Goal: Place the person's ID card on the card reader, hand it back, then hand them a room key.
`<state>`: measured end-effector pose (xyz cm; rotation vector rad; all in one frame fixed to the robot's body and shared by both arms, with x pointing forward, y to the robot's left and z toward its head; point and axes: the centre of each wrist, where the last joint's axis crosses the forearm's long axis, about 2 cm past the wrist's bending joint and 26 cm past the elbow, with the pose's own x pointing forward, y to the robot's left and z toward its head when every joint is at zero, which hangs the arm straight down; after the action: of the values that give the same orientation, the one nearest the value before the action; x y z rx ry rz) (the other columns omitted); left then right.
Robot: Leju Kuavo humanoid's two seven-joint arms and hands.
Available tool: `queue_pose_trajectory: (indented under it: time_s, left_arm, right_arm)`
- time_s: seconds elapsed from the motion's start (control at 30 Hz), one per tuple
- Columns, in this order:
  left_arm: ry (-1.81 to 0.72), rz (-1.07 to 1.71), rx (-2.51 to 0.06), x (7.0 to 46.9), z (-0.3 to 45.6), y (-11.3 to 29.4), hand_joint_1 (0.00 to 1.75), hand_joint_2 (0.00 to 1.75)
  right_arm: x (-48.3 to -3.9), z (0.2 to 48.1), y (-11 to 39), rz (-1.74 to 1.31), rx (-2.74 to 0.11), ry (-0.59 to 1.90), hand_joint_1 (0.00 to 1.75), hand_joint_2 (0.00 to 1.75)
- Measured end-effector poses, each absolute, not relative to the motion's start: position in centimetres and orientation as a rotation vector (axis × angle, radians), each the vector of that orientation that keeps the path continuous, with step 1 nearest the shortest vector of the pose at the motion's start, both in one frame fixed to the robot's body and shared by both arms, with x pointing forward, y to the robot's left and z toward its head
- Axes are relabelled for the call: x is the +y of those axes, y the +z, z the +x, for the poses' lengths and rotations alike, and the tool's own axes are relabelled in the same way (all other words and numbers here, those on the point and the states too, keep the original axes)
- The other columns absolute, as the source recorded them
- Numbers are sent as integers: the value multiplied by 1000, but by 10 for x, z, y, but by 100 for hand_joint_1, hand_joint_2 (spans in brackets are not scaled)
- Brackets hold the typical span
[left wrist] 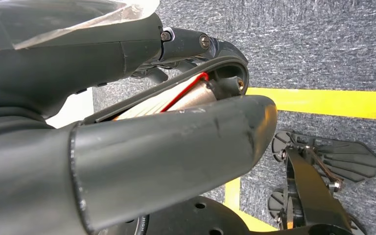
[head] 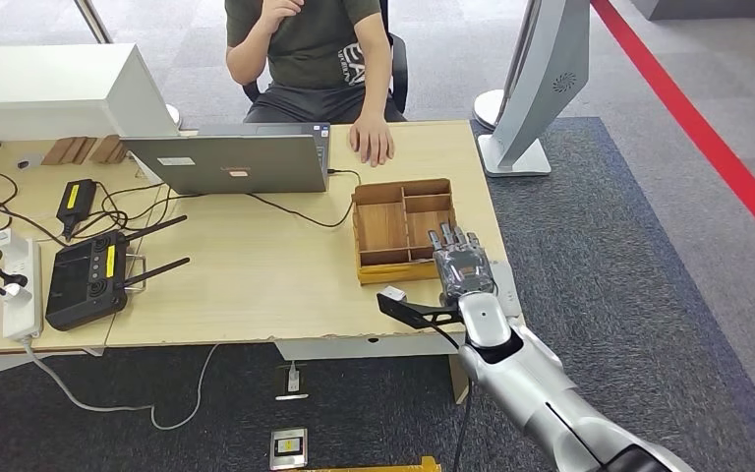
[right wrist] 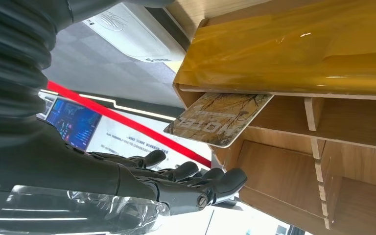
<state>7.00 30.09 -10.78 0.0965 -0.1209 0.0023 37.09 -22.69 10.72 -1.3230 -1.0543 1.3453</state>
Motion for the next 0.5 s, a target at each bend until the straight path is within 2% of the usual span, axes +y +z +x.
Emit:
queue_pose_trajectory:
  time_s: [0.03, 0.07, 0.1, 0.2, 0.23, 0.5]
  left_arm:
    - [2, 96, -121, 301, 70, -108, 0, 0]
    - [2, 97, -120, 301, 70, -108, 0, 0]
    - [2, 97, -120, 301, 70, -108, 0, 0]
    - [1, 97, -119, 301, 70, -108, 0, 0]
    - [1, 97, -118, 301, 70, -108, 0, 0]
    - [-5, 98, -119, 301, 70, -108, 0, 0]
  right_arm:
    - [-227, 371, 107, -1324, -1053, 1346, 0, 131]
    - [-227, 371, 107, -1325, -1052, 1347, 0, 175]
    - [-227, 371, 107, -1327, -1051, 1348, 23, 175]
    - [-227, 371, 106, -1332, -1045, 1350, 154, 175]
    - [-227, 371, 106, -1332, -1043, 1351, 175, 175]
    - [-226, 371, 105, -1318, -1027, 1358, 175, 175]
